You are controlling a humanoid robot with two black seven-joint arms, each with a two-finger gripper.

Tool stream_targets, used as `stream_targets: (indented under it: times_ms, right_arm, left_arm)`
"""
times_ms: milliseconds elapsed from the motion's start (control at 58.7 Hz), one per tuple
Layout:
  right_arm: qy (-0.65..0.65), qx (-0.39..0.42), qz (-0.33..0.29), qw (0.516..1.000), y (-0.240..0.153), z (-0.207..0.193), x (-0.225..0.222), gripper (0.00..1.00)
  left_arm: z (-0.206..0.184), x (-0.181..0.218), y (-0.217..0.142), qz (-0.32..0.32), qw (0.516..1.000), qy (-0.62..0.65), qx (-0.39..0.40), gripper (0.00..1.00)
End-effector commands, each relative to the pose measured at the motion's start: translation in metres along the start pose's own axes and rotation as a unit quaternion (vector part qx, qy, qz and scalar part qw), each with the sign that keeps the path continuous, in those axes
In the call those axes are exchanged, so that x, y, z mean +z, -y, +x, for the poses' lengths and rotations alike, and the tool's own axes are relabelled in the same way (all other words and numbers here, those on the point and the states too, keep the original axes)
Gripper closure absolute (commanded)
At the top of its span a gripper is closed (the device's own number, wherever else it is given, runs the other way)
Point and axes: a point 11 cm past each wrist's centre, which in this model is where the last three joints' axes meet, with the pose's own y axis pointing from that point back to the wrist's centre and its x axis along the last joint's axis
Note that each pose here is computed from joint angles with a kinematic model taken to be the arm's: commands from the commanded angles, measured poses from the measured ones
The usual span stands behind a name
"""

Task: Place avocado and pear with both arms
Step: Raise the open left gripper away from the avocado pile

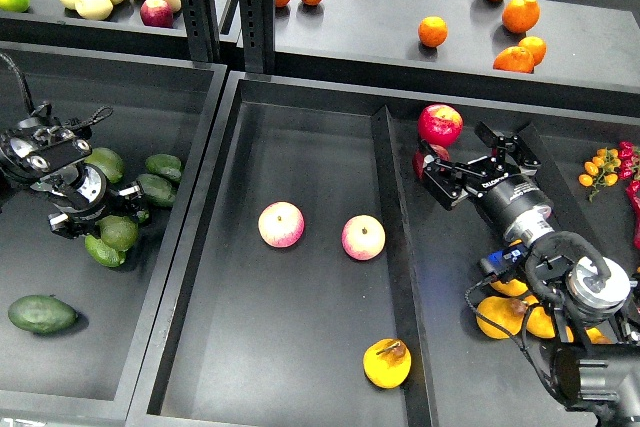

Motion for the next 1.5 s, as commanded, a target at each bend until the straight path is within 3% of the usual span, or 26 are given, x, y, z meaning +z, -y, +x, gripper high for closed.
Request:
stream_targets:
  times_ms: [0,494,613,784,988,1295,1431,1448,1482]
  right_arm:
    - [0.000,0.000,0.000,1.000,0.000,0.000,0.000,0.00]
    - [0.000,0.000,-0.001,1.000,0.000,0.000,0.001,0.00]
    - [0.000,0.000,-0.001,1.000,0.000,0.000,0.001,0.00]
    - [0.000,0.000,-0.001,1.000,0.000,0.001,0.000,0.00]
    - [-0.007,-0.027,0.000,1.000,-0.006,-0.001,0.001,0.00]
    - [-0.018,-0.065,0.010,0.998,-0.024,0.015,0.005,0.00]
    - [-0.029,-0.098,0.017,0.995,-0.035,0.020,0.007,0.00]
    - [-0.033,-0.115,0.021,0.993,-0.043,0.025,0.009,0.00]
    - [-0.035,-0.121,0.024,0.992,-0.047,0.028,0.009,0.00]
  left_arm:
    - [-0.005,0.005,0.003,-0.001,1.000,0.004,-0.003,0.34]
    - [-0.013,0.007,0.007,-0.002,1.000,0.007,-0.011,0.14]
    - [-0.006,0.019,-0.002,-0.019,1.000,0.000,-0.005,0.04]
    - [0.034,0.062,-0.050,-0.099,0.994,-0.042,0.021,0.02]
    - [0.079,0.076,-0.100,-0.209,0.965,-0.154,0.020,0.01]
    - [0.067,0.087,-0.113,-0.349,0.885,-0.292,-0.097,0.01]
    - [0.040,0.092,-0.109,-0.403,0.827,-0.347,-0.184,0.02]
    - [0.024,0.093,-0.107,-0.426,0.797,-0.366,-0.221,0.01]
    - [0.016,0.092,-0.106,-0.436,0.784,-0.373,-0.236,0.01]
